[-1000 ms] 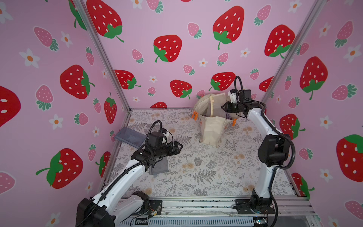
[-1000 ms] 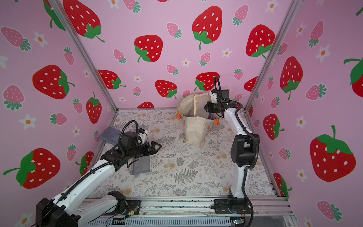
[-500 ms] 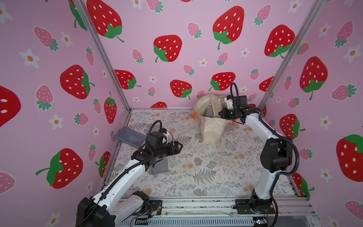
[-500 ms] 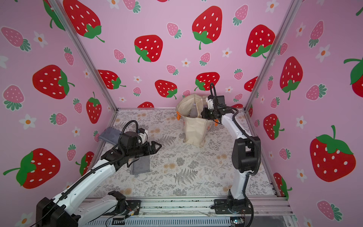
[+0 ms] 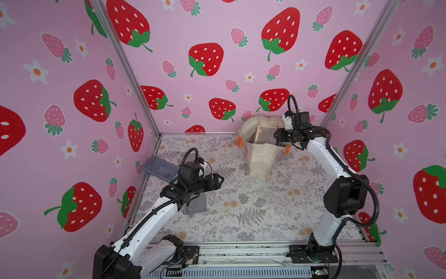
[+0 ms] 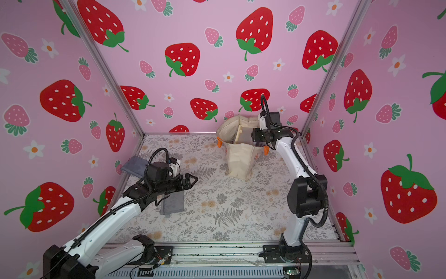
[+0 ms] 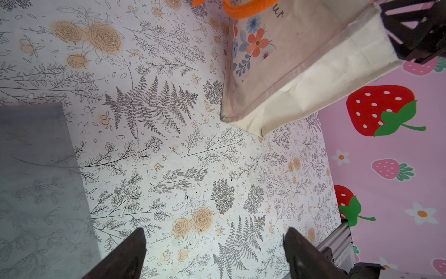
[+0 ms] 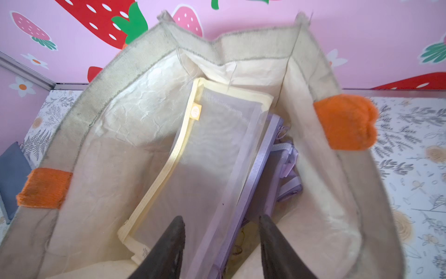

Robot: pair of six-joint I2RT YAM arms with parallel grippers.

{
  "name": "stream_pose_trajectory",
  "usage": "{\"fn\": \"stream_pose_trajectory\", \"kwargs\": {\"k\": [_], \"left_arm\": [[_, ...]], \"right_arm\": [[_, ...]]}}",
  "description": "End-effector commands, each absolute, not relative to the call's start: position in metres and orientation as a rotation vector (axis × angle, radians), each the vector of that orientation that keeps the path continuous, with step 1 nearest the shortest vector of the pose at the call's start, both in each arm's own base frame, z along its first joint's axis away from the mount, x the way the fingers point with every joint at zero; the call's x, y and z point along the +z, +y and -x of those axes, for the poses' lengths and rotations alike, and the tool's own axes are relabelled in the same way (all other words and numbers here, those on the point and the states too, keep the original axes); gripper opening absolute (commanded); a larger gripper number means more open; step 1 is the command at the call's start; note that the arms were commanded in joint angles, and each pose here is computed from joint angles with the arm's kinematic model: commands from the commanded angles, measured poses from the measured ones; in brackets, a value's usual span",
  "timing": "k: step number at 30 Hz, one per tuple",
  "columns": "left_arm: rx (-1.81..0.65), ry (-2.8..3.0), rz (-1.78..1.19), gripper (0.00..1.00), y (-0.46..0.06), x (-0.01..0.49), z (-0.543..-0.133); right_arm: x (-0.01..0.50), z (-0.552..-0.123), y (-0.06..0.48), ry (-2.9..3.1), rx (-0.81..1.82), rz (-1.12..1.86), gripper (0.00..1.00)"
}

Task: Put the pencil pouch into the canvas bag
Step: Place the pencil pouch in the canvas bag.

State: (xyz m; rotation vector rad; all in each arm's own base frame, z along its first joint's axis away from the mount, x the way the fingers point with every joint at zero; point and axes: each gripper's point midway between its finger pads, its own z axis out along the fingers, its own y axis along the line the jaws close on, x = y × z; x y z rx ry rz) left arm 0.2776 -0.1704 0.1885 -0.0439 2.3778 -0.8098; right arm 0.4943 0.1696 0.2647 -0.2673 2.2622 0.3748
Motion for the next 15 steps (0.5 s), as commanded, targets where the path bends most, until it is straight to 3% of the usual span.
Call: {"fn": "stream_pose_trajectory", "kwargs": {"k": [1, 8, 15], "left_arm": [[-0.781, 2.372, 0.049, 0.91, -0.165, 0.193, -0.277], [-0.568, 2.510, 0.169, 0.92, -0.122, 0.169, -0.277], [-0.423, 2.581, 0.470, 0.92, -0.049, 0.138, -0.280]], "right_arm": [[0.283, -0.487, 0.159, 2.243, 0.292, 0.287, 0.51], [0.312, -0.455, 0.182, 2.193, 0.213, 0.434, 0.67], [0.339, -0.376, 0.227, 2.100, 0.264, 0.640, 0.83]]}}
